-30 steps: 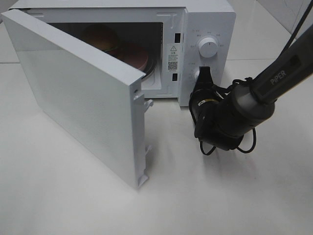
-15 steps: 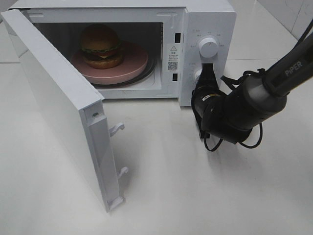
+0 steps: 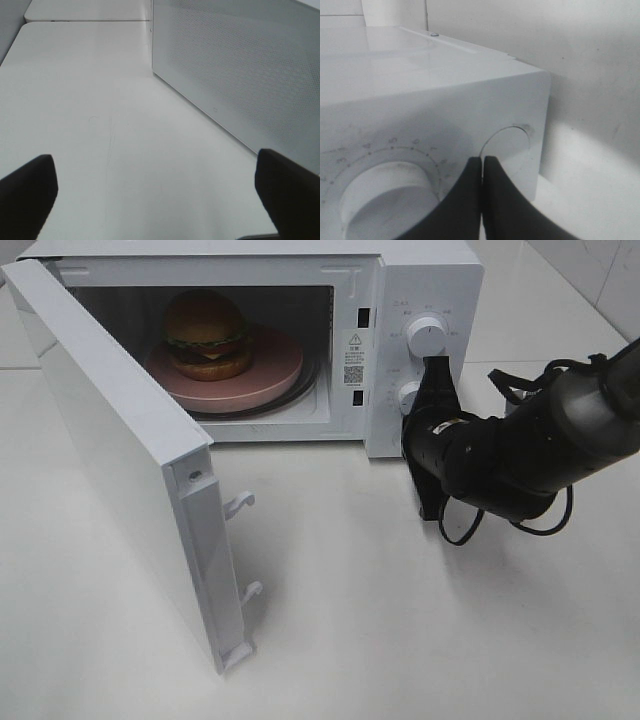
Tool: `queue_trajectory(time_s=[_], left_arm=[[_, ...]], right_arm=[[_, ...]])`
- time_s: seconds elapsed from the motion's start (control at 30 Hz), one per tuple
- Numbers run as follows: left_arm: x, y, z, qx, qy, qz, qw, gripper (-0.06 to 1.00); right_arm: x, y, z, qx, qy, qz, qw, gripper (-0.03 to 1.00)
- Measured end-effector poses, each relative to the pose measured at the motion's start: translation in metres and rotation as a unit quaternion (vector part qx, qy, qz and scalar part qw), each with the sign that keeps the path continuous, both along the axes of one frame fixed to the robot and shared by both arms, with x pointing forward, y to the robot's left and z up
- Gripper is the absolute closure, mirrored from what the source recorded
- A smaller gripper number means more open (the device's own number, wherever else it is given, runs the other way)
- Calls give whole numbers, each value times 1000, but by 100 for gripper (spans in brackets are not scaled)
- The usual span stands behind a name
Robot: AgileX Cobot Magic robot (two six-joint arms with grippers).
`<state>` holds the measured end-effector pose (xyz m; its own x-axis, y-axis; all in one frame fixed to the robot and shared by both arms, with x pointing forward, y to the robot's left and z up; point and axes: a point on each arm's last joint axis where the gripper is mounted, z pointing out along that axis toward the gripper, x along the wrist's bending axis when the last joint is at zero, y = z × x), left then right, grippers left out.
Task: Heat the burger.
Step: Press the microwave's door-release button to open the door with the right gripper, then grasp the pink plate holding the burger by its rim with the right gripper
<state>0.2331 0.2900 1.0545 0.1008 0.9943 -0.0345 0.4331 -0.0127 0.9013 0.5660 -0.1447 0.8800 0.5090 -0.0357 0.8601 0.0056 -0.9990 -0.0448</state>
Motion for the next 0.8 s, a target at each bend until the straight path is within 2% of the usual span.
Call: queue_trajectory(time_s=[0.13, 0.27, 0.3, 0.37, 0.43, 0.47, 0.53, 0.57, 0.63, 0.67, 0.7, 0.73, 0.8], left_arm=[[0, 0, 0, 0, 0, 0, 1000, -5], [0, 0, 0, 0, 0, 0, 1000, -5], [0, 0, 0, 0, 0, 0, 1000, -5], [0, 0, 0, 0, 0, 0, 1000, -5], [0, 0, 0, 0, 0, 0, 1000, -5], [0, 0, 0, 0, 0, 0, 1000, -5], [0, 0, 0, 0, 0, 0, 1000, -5], [0, 0, 0, 0, 0, 0, 1000, -5], [0, 0, 0, 0, 0, 0, 1000, -5], [0, 0, 0, 0, 0, 0, 1000, -5], [0, 0, 0, 0, 0, 0, 1000, -5], [0, 0, 0, 0, 0, 0, 1000, -5], [0, 0, 0, 0, 0, 0, 1000, -5]], right_arm=[[-15, -1, 4, -7, 39, 40, 998, 96], [-22, -1, 11, -17, 57, 67, 996, 96], [-27, 0, 16, -31, 71, 95, 992, 96], [-29, 1, 18, -37, 78, 109, 990, 96], [-34, 3, 25, -71, 90, 161, 980, 96], [-34, 3, 25, -71, 90, 161, 980, 96], [-40, 4, 31, -110, 102, 220, 964, 96], [-40, 4, 31, -110, 102, 220, 964, 96], [-46, 3, 34, -163, 121, 300, 932, 96], [-46, 3, 34, -163, 121, 300, 932, 96], [-47, 1, 35, -176, 125, 320, 922, 96], [-47, 1, 35, -176, 125, 320, 922, 96], [-48, -3, 38, -226, 134, 403, 877, 96]])
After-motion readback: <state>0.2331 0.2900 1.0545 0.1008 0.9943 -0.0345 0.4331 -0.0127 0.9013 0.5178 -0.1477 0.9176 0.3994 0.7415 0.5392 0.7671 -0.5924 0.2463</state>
